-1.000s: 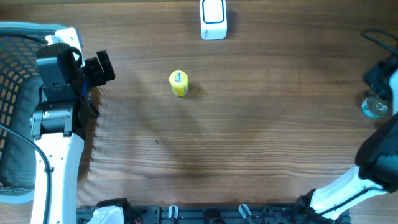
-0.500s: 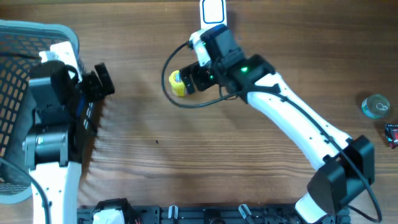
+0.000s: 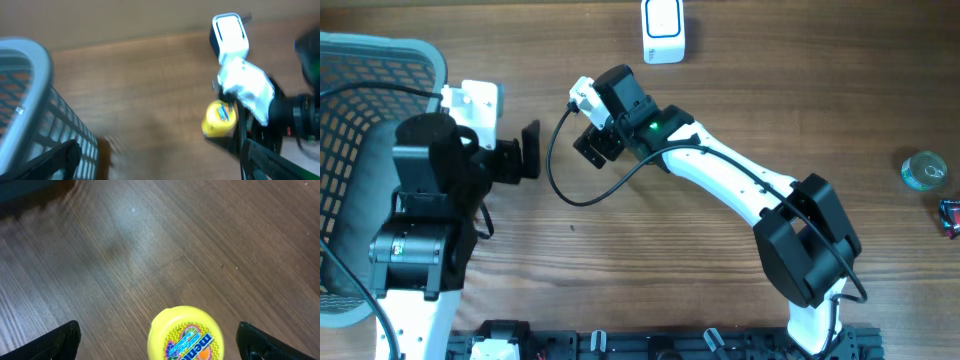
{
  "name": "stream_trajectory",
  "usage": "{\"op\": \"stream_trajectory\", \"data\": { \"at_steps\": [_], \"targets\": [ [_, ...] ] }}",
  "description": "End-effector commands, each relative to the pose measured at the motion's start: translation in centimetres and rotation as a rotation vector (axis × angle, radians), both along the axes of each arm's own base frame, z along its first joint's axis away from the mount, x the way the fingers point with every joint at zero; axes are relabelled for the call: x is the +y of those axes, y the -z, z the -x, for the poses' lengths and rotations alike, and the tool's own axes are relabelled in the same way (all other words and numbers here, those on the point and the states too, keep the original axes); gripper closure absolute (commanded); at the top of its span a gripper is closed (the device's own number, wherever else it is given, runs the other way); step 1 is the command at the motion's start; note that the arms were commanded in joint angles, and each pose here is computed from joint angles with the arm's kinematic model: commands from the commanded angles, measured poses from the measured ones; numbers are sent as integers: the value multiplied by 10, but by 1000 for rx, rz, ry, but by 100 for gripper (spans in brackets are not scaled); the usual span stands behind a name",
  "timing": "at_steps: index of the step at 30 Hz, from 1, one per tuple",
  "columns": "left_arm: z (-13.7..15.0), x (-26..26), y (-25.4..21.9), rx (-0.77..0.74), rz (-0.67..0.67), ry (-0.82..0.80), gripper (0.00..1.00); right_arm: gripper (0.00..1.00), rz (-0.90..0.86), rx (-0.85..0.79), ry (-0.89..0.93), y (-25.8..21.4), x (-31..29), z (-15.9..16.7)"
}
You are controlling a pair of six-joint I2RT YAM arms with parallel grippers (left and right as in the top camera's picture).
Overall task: Scan the item barcode
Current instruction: 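Reach the right gripper down to the yellow tube and grasp it, then lift the yellow tube and carry it up toward the scanner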
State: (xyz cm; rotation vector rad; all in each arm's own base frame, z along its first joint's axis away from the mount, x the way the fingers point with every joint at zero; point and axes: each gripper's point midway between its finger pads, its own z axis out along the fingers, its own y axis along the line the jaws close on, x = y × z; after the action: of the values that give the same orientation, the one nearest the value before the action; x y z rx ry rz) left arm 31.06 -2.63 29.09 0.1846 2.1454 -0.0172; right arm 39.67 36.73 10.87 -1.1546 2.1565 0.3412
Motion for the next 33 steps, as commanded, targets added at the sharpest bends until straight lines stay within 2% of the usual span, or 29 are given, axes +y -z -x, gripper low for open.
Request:
{"op": "stream_trajectory", "data": {
  "at_steps": [1,5,9,10,13,17,19,21,27,31,33],
  "targets": [
    [6,-4,20,81,-40,44,0,0,55,6,19,24,-7,-7],
    [-2,4,24,87,-67,5,0,0,93,51,18,59,-7,-6],
    [-7,6,18,57,-73,-9,0,1,78,30,27,61,-4,-12],
    [-7,10,18,58,-77,-22,0,5,73,21,33,59,-3,-14],
    [-7,20,19,62,-76,-53,0,32,67,16,35,58,-2,-15],
    [-7,28,19,63,-71,-82,0,36,74,20,37,59,-3,-15],
    [-7,28,20,66,-70,-83,0,45,96,12,53,60,-8,-16],
    [-7,28,20,66,-70,-82,0,61,133,20,69,65,-16,-15],
    [-7,28,20,67,-70,-83,0,69,183,58,104,70,-38,-16],
    [-7,28,20,69,-70,-82,0,72,209,102,156,54,-72,-19],
    [-7,28,20,69,-70,-82,0,73,211,176,169,45,-95,-11]
  ]
}}
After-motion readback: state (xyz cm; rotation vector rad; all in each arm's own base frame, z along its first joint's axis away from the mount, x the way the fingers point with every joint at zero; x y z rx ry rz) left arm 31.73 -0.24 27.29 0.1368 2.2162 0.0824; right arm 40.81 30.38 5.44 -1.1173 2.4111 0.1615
